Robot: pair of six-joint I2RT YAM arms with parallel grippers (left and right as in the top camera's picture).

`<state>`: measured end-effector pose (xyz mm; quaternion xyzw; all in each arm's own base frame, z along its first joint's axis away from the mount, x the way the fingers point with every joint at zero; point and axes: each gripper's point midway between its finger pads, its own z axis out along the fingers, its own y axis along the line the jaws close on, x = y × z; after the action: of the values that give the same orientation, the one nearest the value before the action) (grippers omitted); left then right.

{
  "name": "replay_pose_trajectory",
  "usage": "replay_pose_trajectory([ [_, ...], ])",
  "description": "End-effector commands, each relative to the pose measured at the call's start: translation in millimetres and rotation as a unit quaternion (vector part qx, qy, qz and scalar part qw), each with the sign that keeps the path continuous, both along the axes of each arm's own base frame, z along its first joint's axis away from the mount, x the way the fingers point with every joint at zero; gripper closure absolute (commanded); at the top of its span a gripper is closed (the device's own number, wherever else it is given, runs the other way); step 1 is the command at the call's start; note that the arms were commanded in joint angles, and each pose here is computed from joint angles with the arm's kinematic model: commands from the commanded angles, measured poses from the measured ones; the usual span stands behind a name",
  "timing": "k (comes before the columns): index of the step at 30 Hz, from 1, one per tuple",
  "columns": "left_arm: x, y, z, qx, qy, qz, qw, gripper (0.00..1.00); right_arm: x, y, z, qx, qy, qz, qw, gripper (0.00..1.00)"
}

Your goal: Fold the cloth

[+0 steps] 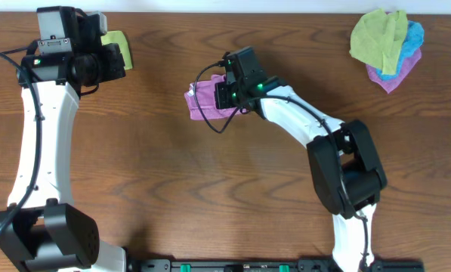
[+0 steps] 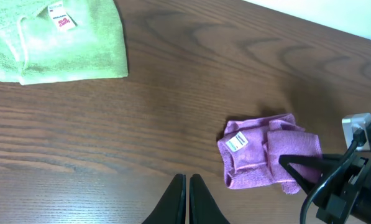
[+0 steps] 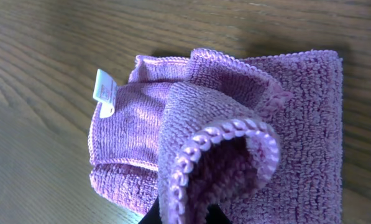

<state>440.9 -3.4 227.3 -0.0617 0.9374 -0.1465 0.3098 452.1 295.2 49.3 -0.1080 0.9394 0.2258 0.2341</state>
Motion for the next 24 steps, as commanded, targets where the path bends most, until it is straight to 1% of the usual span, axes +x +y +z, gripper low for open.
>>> replay_pose_trajectory([
  [1, 1, 0, 3, -0.006, -0.004, 0.003, 1.000, 0.94, 1, 4, -1, -0.006, -0.004, -0.003, 1.000, 0.96],
  [2, 1, 0, 3, -0.006, -0.004, 0.003, 1.000, 0.94, 1, 4, -1, -0.006, -0.004, -0.003, 1.000, 0.82],
  [3, 1, 0, 3, -0.006, -0.005, 0.003, 1.000, 0.94, 1, 4, -1, -0.005, -0.004, -0.003, 1.000, 0.47],
  [4, 1, 0, 4, -0.006, -0.005, 0.003, 1.000, 0.94, 1, 4, -1, -0.005, -0.004, -0.003, 1.000, 0.36],
  [5, 1, 0, 4, -0.005, -0.005, 0.003, 1.000, 0.94, 1, 4, -1, -0.004, -0.005, -0.003, 1.000, 0.31],
  [6, 1, 0, 4, -0.005, -0.006, 0.003, 1.000, 0.94, 0, 7, 0, 0.004, -0.002, 0.001, 1.000, 0.23],
  [7, 2, 0, 4, -0.005, -0.007, 0.003, 1.000, 0.94, -2, 12, 3, 0.017, 0.001, 0.008, 1.000, 0.21],
  [15, 4, 2, 5, 0.000, -0.012, 0.006, 1.000, 0.94, -12, 46, 25, 0.118, 0.024, 0.044, 0.992, 0.18],
  [18, 4, 2, 5, 0.000, -0.012, 0.006, 1.000, 0.94, -24, 61, 27, 0.131, 0.034, 0.064, 0.989, 0.13],
  [22, 4, 2, 5, 0.000, -0.012, 0.006, 1.000, 0.94, -37, 74, 27, 0.132, 0.039, 0.082, 0.987, 0.11],
  [24, 4, 3, 5, 0.002, -0.012, 0.008, 1.000, 0.94, -41, 78, 27, 0.131, 0.040, 0.086, 0.987, 0.07],
])
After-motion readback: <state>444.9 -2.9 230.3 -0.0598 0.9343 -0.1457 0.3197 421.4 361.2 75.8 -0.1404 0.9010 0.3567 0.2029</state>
